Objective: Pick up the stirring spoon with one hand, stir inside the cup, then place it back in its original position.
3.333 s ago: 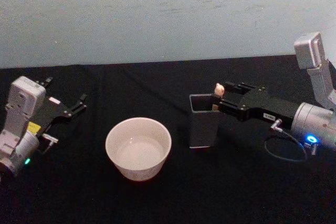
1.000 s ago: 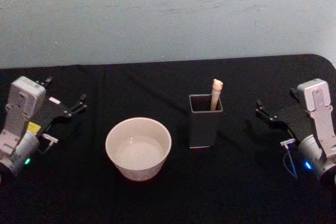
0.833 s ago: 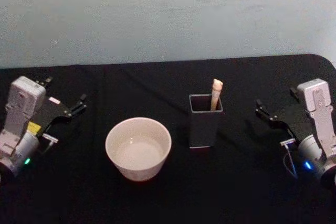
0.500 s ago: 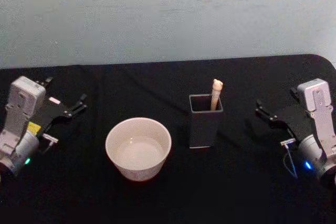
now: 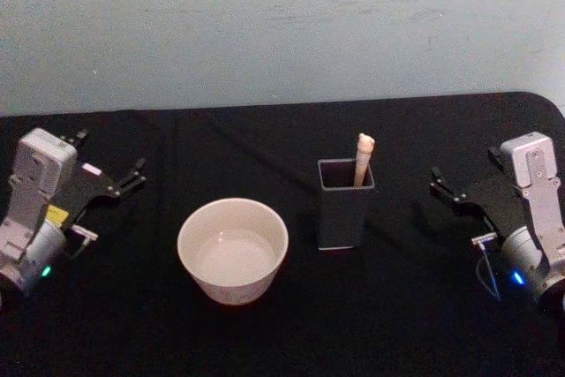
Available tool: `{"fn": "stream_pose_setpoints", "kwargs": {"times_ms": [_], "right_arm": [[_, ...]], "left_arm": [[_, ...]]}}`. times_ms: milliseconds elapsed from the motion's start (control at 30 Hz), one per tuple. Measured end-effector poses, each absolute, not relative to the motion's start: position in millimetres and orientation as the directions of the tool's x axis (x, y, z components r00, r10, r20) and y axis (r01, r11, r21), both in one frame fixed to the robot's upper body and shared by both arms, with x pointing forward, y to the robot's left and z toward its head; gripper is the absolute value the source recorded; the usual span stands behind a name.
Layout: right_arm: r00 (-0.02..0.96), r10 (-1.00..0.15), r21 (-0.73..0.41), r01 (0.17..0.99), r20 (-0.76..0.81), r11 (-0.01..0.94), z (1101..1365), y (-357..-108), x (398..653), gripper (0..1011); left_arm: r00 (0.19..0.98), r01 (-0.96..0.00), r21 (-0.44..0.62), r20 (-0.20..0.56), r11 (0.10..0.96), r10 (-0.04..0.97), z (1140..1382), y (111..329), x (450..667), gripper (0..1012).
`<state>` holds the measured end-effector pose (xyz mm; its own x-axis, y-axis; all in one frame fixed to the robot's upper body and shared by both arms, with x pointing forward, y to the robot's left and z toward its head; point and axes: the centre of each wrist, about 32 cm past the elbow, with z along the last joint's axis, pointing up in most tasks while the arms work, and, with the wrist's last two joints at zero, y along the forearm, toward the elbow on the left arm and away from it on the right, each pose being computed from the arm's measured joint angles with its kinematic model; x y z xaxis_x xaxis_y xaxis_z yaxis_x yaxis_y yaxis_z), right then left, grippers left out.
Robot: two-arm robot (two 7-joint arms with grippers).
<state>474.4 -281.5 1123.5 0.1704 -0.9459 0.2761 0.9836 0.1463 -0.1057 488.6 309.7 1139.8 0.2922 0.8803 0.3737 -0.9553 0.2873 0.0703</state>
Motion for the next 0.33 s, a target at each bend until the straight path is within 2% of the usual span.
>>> {"fn": "stream_pose_setpoints", "kwargs": {"times_ms": [333], "right_arm": [[0.17,-0.946,-0.106,0.984,0.276,0.146,1123.5,-281.5,474.4,1002]], "left_arm": [[0.292,-0.955,0.07,0.374,0.287,0.88,1139.8,309.7,488.6,1001]]}}
